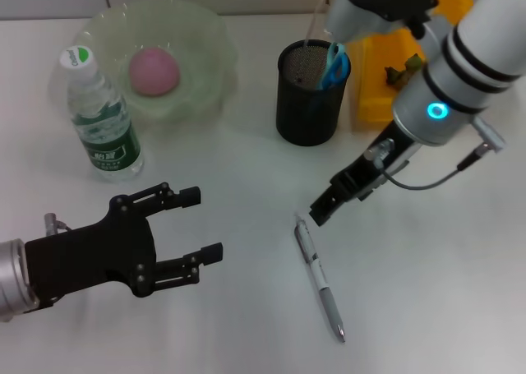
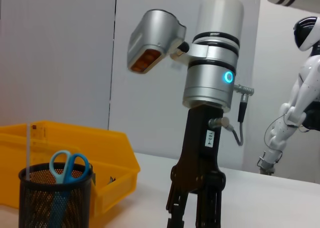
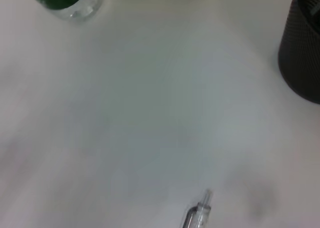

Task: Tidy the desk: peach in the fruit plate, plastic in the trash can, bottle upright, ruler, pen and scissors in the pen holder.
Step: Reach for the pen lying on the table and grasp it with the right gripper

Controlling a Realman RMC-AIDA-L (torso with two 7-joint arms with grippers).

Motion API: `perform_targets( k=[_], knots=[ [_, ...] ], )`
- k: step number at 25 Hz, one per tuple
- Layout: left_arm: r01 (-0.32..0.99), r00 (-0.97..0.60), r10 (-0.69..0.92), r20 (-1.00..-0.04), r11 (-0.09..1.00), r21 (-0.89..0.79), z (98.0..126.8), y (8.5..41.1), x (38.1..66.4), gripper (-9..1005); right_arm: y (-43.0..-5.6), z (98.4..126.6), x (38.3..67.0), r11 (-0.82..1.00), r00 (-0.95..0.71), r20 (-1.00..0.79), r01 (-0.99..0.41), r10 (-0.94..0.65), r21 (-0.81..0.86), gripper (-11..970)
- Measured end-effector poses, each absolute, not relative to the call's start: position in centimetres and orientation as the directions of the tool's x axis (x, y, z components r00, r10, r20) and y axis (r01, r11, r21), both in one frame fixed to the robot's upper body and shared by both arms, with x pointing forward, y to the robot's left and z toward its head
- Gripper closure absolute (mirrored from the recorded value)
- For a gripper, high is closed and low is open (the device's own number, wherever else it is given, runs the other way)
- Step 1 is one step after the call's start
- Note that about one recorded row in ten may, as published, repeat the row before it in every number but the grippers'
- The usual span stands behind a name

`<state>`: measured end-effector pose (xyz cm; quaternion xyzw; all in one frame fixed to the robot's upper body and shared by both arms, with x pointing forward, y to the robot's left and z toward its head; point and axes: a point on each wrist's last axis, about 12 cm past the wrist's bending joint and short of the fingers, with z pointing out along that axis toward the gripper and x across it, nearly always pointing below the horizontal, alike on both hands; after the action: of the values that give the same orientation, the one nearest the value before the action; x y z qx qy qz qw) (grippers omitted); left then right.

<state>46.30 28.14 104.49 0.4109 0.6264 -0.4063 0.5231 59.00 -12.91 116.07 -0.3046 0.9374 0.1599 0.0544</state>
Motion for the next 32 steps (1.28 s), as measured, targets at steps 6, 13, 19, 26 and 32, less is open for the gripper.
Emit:
perform_targets(
  k=[6,13,19,26,32],
  knots=[
    [0.942,-0.102,0.098,-0.990,0.330,-0.065,104.4,27.8,46.5,206,-11.4,115.3,59.4,0.761,-0.794,-0.182,-0.607,-0.579,0.229,179],
    [0.944,-0.092,0.098,-0.991,0.324,-0.056,104.4,27.5,46.6,206,-9.9,114.5,58.9,0.741,-0.775,-0.189,-0.632,-0.603,0.228,188],
    [0.946,-0.096,0.104,-0.990,0.318,-0.058,104.3,27.2,46.8,206,-9.1,113.5,58.4,0.723,-0.758,-0.191,-0.653,-0.624,0.228,197],
    [0.948,-0.093,0.106,-0.990,0.312,-0.055,104.4,27.0,47.1,206,-8.5,112.8,57.7,0.701,-0.736,-0.176,-0.677,-0.654,0.225,206],
    [0.948,-0.095,0.107,-0.990,0.313,-0.057,104.4,26.9,47.1,206,-8.5,112.7,57.6,0.698,-0.733,-0.167,-0.680,-0.660,0.225,215]
  ],
)
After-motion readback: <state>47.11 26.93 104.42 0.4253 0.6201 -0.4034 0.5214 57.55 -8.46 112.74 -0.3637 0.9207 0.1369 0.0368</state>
